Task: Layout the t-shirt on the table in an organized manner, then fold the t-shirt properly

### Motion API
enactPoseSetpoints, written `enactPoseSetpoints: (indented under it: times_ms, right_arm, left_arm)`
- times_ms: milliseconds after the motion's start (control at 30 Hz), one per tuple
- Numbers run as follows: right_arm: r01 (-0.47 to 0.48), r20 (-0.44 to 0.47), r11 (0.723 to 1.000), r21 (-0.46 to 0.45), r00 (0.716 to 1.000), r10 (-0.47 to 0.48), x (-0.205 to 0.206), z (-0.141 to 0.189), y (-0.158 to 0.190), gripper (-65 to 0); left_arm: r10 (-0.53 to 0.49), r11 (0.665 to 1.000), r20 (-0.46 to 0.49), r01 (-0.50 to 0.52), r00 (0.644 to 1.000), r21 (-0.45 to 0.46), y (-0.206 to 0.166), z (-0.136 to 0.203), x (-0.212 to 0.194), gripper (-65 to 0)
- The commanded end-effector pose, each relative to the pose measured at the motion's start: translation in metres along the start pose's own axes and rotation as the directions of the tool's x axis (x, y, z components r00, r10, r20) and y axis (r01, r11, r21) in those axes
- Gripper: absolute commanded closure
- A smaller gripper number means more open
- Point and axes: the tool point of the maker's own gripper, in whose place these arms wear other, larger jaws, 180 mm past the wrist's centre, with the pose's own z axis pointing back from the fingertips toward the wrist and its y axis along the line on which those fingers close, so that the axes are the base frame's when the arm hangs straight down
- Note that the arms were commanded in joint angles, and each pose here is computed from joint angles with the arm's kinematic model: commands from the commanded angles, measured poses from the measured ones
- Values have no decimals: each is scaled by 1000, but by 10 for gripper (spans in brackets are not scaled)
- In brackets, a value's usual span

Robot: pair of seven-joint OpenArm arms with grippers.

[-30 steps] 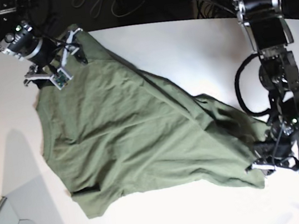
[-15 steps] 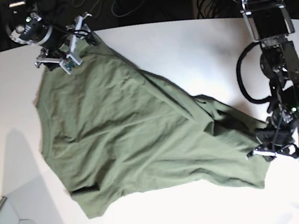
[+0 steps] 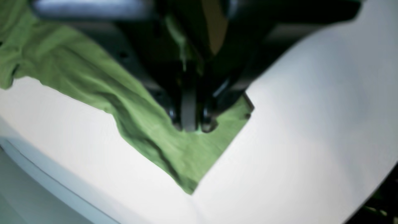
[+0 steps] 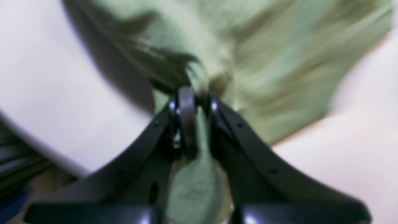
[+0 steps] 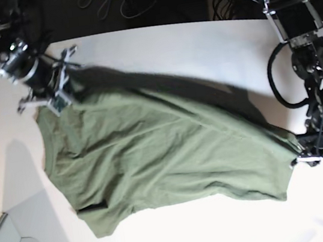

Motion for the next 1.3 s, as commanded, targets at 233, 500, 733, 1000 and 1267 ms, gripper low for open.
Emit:
enactPoseSetpoints:
  times_ms: [233, 500, 733, 1000, 1267]
  right_arm:
    - [-61, 141, 996, -73, 988, 70, 78, -40, -71, 0]
    - [-68, 65, 998, 5, 996, 67, 109, -109, -109, -48]
    - [-112, 44, 989, -92, 992, 116, 129, -105, -148, -408]
    - [6, 117, 981, -194, 993, 17, 110, -70, -146, -492]
    - [89, 86, 993, -77, 993, -82, 84, -97, -94, -492]
  left_arm:
    - [-16, 1000, 78, 15, 997, 5, 4, 5, 30, -1]
    - [-17, 1000, 68, 17, 998, 7, 5, 5, 27, -1]
    - [-21, 1000, 59, 20, 998, 14, 8, 5, 20, -1]
    - [-19, 1000, 50, 18, 999, 19, 11, 4, 17, -1]
    - [-18, 1000, 49, 17, 999, 20, 11, 4, 17, -1]
